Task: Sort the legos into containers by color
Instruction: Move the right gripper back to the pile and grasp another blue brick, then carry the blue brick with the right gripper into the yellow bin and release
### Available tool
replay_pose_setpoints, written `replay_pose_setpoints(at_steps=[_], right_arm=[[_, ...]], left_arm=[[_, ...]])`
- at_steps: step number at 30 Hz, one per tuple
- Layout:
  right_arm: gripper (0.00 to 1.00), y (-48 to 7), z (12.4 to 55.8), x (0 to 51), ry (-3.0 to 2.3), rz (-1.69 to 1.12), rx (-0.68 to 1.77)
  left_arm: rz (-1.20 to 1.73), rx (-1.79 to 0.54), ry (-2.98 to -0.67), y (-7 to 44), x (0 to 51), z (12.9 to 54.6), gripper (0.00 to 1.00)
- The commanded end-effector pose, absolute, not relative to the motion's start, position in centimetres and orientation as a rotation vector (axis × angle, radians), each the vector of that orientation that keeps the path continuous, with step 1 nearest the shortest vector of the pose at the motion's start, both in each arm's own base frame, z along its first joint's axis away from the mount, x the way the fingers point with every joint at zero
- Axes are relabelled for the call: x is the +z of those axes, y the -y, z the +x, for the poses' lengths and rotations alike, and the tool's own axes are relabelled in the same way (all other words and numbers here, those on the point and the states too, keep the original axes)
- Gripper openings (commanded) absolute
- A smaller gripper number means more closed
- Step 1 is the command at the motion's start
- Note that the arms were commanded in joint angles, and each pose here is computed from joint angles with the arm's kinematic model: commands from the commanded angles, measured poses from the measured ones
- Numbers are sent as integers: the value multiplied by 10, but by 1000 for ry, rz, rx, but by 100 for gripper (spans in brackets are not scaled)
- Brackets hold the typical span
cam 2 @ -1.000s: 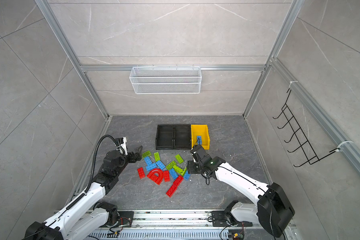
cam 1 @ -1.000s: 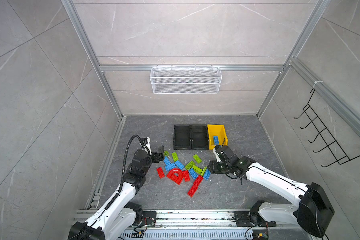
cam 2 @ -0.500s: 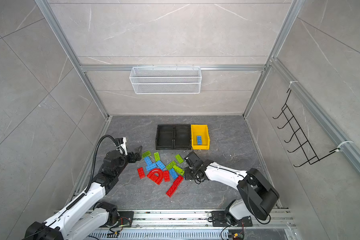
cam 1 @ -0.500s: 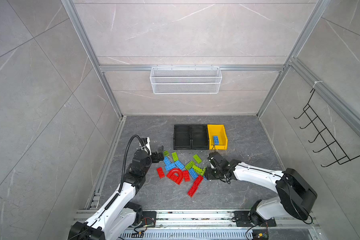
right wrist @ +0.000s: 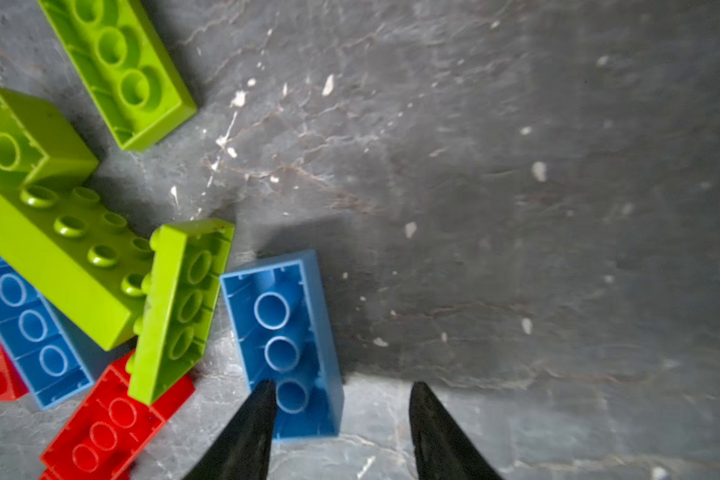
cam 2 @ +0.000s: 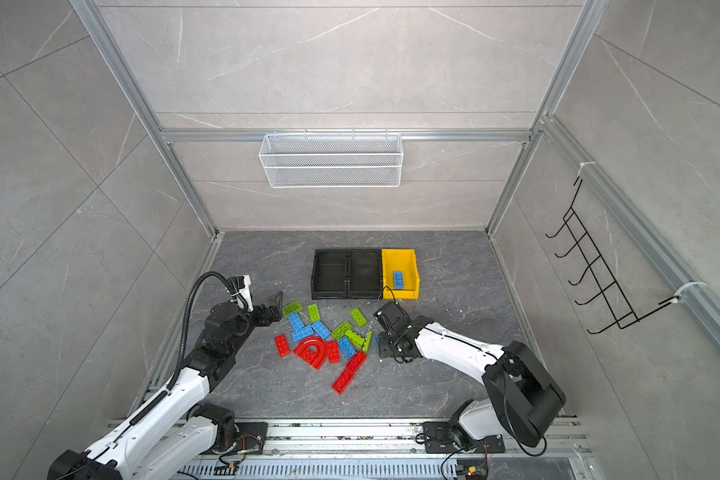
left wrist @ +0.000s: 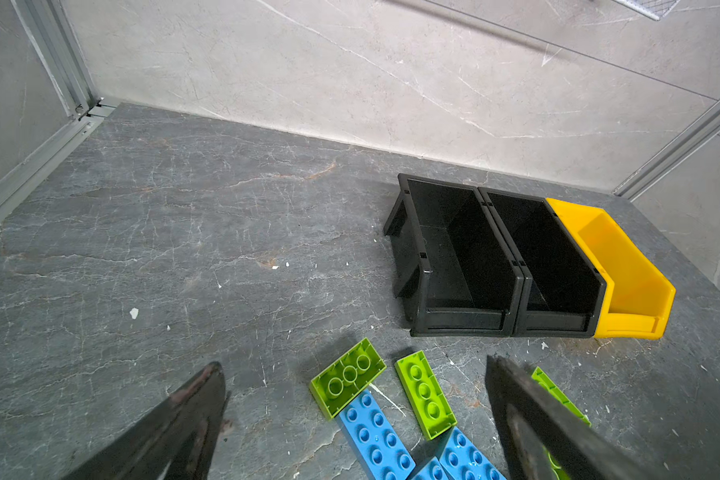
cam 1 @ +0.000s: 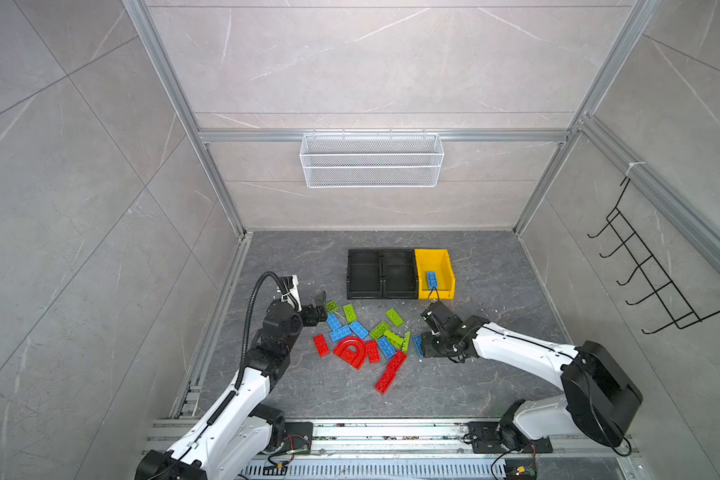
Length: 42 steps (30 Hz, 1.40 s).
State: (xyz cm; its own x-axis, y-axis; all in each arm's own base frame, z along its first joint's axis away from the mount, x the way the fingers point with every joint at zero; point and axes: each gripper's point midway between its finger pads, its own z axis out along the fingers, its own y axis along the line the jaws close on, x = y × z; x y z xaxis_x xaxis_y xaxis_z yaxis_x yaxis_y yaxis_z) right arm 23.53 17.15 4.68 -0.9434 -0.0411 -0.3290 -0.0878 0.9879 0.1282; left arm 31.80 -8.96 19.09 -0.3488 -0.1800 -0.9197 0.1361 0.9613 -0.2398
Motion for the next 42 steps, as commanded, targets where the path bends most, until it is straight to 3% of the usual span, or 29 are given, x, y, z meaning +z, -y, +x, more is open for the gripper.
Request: replay_pose_setpoints(at_steps=[1, 7, 24, 28, 39, 42], right_arm=[[55, -162, 234, 65, -2780, -142, 152], [58, -191, 246, 72, -2763, -290, 249], [57, -205, 252, 29, -2860, -381, 160], [53, -204, 251, 21, -2873, -373, 148], [27, -195, 254, 38, -2817, -298, 177], [25, -190, 262, 50, -2791, -261, 233]], left_arm=[[-42, -325, -1874, 89, 197, 321, 100], [-43, -320, -1881, 89, 195, 322, 100], [-46, -311, -1880, 87, 195, 322, 100], [-45, -310, -1879, 87, 195, 322, 100], [-51, -311, -1875, 87, 196, 322, 100], [-48, -313, -1874, 87, 196, 322, 100]])
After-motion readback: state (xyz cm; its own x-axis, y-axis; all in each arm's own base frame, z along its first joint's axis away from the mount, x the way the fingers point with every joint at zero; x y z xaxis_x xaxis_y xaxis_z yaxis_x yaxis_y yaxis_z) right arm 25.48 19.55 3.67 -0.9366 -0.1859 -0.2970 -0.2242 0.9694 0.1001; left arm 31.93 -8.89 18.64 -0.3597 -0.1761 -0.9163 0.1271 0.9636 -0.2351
